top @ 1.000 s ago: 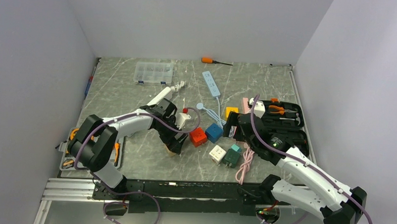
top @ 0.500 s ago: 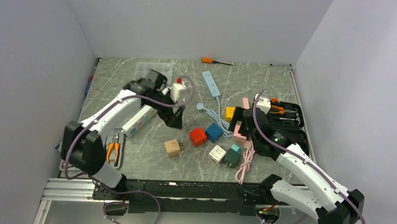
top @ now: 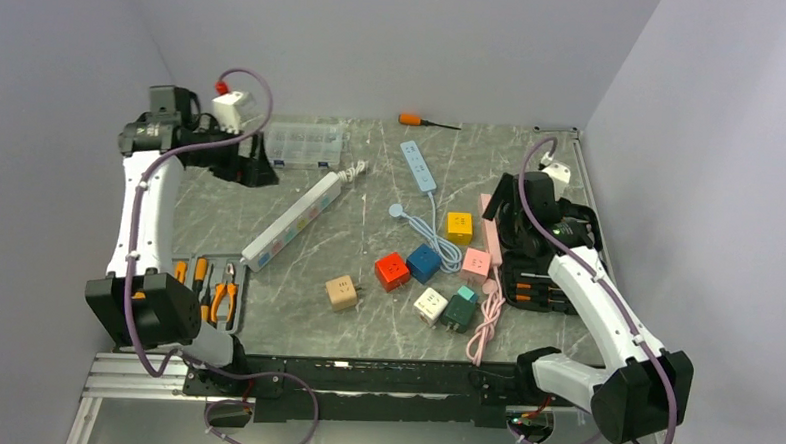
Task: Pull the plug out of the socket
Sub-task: Reset both arms
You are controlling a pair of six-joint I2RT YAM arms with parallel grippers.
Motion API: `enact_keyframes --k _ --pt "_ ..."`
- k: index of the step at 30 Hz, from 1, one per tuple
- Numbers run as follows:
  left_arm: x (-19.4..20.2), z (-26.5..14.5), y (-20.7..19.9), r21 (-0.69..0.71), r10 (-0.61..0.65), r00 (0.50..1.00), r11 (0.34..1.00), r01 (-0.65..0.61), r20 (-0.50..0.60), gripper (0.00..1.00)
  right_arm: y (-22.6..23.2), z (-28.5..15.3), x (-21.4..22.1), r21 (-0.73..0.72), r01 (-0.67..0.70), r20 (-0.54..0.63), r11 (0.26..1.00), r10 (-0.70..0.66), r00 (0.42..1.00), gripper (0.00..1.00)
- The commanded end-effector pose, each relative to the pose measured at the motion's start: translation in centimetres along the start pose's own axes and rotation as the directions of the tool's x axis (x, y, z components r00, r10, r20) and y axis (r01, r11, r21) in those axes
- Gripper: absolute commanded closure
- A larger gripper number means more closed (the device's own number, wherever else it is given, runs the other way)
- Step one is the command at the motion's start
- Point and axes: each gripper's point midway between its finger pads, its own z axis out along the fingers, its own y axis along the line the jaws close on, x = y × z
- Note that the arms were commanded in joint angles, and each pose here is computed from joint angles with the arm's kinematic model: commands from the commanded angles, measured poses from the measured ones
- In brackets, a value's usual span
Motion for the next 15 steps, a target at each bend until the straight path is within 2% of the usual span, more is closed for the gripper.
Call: enact_keyframes --k 1,5,11,15 --pt "-0.1 -4.3 2.9 -0.117 -0.065 0.992 0.990 0.078 0.111 0.01 -1.0 0.0 -4.9 0.037 -0.032 0.179 0.999 0.025 0.983 0.00" --pt "-0.4 -6.1 5.6 -0.254 -0.071 0.981 0.960 0.116 0.180 0.00 -2.3 0.2 -7.1 0.113 -0.028 0.292 0.993 -0.006 0.957 0.00" --pt "-0.4 -7.5 7.3 -0.401 -0.074 0.963 0.899 0.177 0.259 0.01 -4.9 1.7 -8.4 0.313 -0.011 0.282 0.950 -0.081 0.956 0.00" --pt "-0.1 -7.3 7.6 -0.429 -0.020 0.945 0.888 0.167 0.326 0.01 -6.4 2.3 -9.4 0.306 -0.066 0.327 0.950 -0.040 0.944 0.00"
